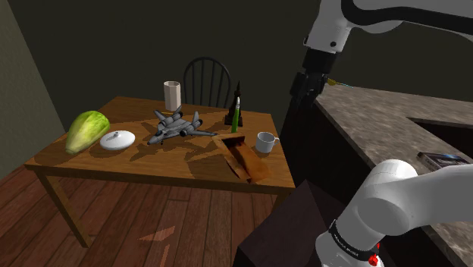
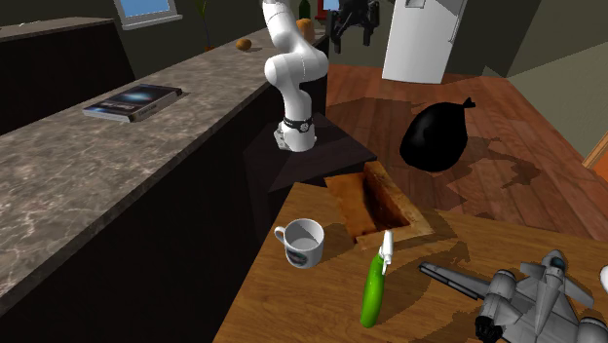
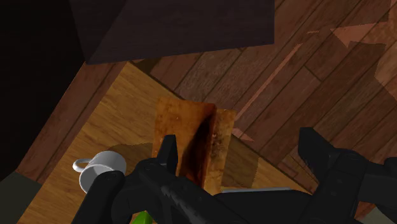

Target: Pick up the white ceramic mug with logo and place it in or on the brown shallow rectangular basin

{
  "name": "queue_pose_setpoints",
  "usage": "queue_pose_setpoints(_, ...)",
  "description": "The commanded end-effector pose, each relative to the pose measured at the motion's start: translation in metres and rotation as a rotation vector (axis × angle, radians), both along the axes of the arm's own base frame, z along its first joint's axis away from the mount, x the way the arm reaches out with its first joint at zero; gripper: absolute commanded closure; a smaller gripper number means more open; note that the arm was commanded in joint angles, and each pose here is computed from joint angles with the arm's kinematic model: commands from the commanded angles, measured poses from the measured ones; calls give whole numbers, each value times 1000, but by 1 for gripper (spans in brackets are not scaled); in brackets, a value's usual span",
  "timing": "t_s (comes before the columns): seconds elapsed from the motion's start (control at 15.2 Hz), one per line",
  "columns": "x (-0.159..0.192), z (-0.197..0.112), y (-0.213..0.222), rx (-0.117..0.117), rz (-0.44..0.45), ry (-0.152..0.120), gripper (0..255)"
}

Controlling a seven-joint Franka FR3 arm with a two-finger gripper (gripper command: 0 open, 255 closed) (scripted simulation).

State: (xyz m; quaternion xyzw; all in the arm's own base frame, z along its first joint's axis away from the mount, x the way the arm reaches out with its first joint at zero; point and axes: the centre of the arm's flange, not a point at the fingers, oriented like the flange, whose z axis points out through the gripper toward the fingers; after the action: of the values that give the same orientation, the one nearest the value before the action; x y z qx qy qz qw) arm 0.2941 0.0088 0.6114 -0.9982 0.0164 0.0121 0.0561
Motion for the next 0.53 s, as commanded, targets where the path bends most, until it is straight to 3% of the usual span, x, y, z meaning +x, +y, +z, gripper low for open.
queue_pose_setpoints(0.0,0,0,0,0,0,0,0)
queue_pose_setpoints(0.46,49,-68,-35,-32,10,7,0)
